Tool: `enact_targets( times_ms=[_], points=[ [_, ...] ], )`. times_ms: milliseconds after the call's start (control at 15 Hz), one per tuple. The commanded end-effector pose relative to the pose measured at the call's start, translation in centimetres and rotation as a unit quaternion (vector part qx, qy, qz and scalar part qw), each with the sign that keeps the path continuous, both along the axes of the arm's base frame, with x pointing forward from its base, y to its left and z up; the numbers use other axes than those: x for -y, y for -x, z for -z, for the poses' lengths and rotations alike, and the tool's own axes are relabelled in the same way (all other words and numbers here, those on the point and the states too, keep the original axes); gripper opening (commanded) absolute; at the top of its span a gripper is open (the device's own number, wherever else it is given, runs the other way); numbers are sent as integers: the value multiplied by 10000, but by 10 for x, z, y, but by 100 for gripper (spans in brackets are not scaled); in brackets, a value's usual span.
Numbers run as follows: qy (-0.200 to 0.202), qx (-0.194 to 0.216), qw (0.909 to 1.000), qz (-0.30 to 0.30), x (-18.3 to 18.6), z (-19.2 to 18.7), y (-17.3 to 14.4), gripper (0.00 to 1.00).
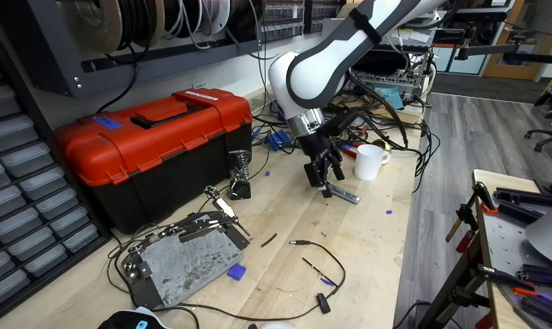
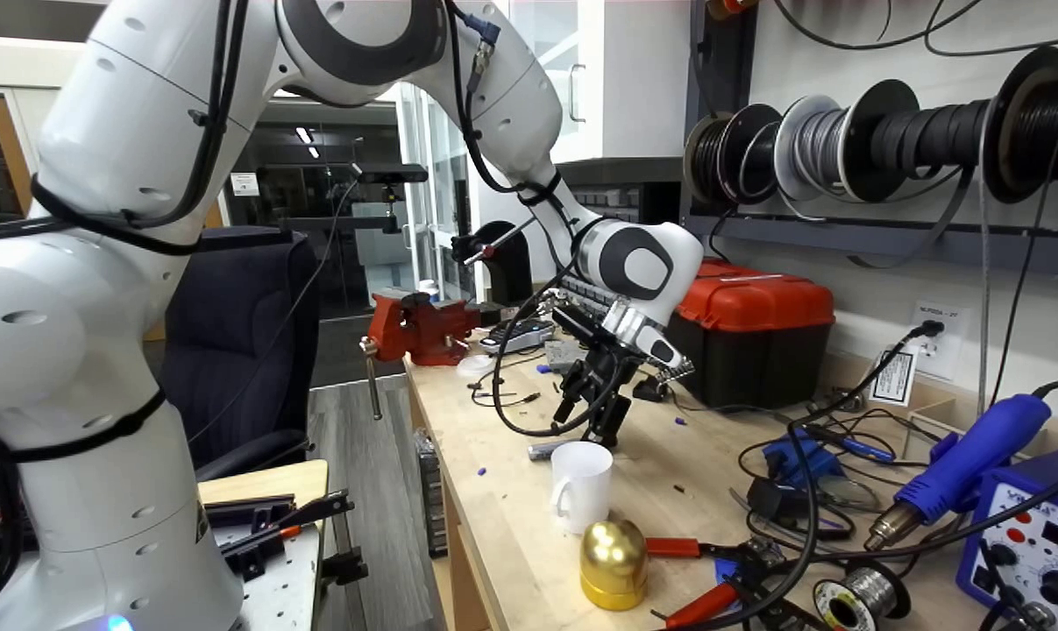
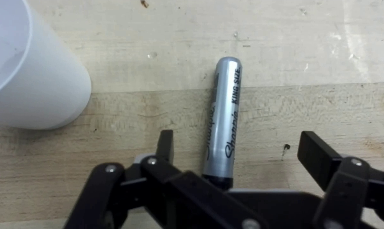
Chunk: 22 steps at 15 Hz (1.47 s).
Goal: Get the marker from the table and put it in the white mug
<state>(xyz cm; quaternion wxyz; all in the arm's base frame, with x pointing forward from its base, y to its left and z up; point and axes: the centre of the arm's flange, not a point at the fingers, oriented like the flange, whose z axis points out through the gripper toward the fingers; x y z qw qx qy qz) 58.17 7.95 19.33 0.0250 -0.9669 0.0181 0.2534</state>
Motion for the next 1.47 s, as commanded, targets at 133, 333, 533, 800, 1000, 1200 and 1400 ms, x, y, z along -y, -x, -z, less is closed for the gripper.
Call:
enact_targets(
  times_ms=[133, 333, 533, 800, 1000, 1200, 1400],
  points=[
    [79, 100, 9999, 45, -3, 2, -2, 66],
    [51, 117, 9999, 31, -2, 5, -4, 44],
    [30, 130, 9999, 33, -1, 8, -3, 21],
    [45, 183, 9998, 76, 1, 5, -1, 0],
    [57, 341, 9993, 143, 3, -5, 7, 4],
    [34, 641, 9977, 229, 6, -20, 13, 4],
    [41, 961, 9949, 305, 10, -37, 21, 4]
  ],
)
